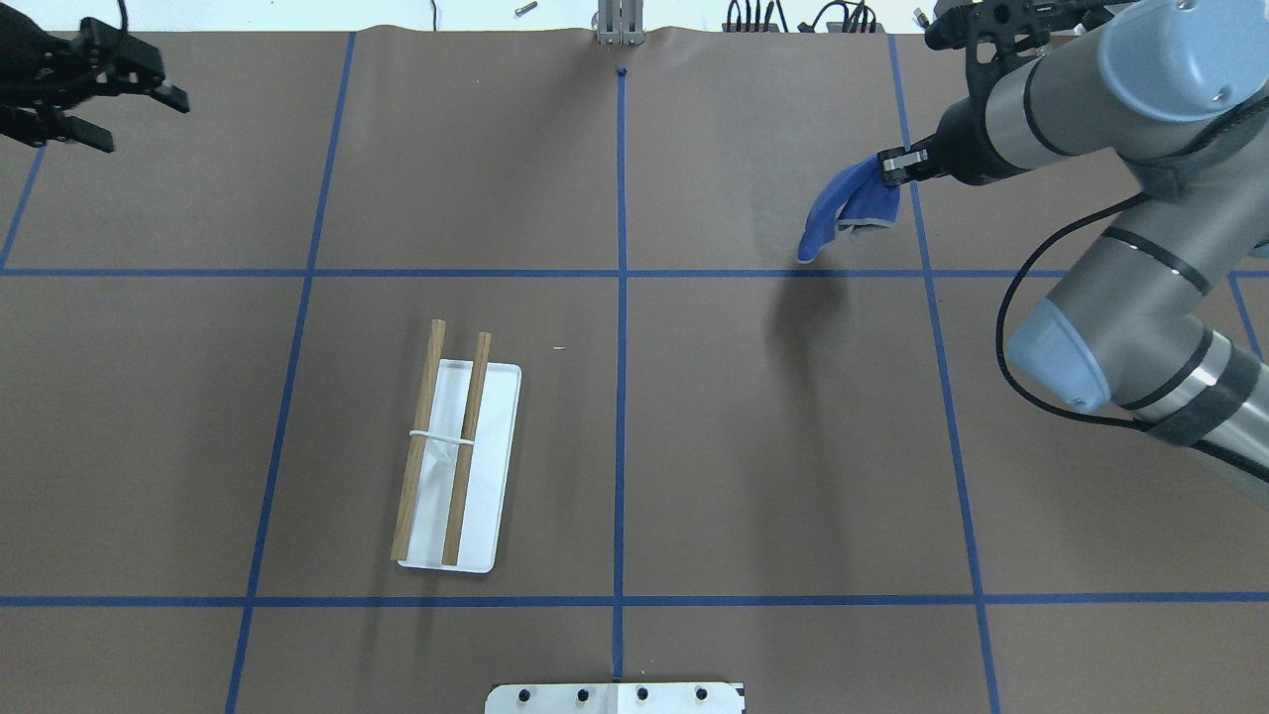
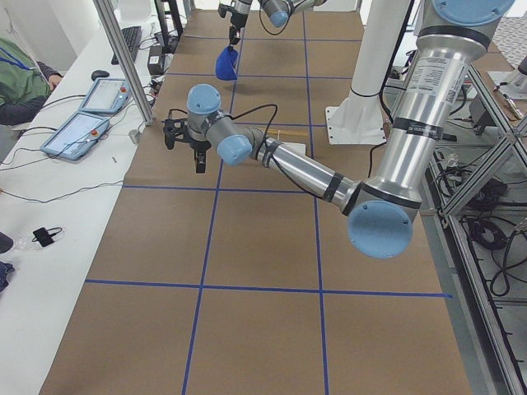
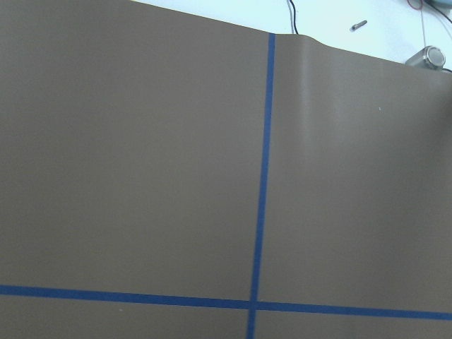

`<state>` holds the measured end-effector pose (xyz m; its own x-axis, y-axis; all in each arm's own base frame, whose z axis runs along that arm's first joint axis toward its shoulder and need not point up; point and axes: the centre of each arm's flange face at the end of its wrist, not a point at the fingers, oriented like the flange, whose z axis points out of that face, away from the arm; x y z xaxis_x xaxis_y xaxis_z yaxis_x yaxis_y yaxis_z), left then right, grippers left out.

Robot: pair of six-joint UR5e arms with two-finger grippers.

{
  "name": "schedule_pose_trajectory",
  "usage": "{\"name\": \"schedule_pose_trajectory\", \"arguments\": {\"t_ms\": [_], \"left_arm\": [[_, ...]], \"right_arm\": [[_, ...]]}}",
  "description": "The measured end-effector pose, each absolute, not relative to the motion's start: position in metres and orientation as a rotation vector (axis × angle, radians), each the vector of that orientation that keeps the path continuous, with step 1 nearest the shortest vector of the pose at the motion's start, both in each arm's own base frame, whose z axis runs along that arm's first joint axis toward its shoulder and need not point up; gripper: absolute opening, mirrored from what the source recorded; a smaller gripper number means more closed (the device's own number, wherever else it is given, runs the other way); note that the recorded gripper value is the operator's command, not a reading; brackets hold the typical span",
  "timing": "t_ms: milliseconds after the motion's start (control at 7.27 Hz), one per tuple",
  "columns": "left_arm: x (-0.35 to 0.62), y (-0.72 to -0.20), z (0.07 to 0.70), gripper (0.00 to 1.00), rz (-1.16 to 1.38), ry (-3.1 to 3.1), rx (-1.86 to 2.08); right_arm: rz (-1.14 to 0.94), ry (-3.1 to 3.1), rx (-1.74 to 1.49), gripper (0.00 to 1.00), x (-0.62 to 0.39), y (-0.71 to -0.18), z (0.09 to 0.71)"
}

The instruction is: Hang towel on rack

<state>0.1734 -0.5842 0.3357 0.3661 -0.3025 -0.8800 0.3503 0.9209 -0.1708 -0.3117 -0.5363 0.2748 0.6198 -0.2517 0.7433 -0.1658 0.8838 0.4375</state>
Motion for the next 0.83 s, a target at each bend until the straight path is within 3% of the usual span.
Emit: {"name": "schedule_pose_trajectory", "arguments": {"t_ms": [275, 825], "left_arm": [[0.249, -0.575, 0.274, 0.99, -0.659, 1.188, -0.163], [0.39, -0.546, 0.23, 0.99, -0.883, 1.326, -0.312]], "right_arm": [[0.052, -0.971, 0.524, 0.0, -0.355, -0.521, 0.224], [0.145, -1.051, 0.572, 0.0, -0.398, -0.499, 0.159]]}}
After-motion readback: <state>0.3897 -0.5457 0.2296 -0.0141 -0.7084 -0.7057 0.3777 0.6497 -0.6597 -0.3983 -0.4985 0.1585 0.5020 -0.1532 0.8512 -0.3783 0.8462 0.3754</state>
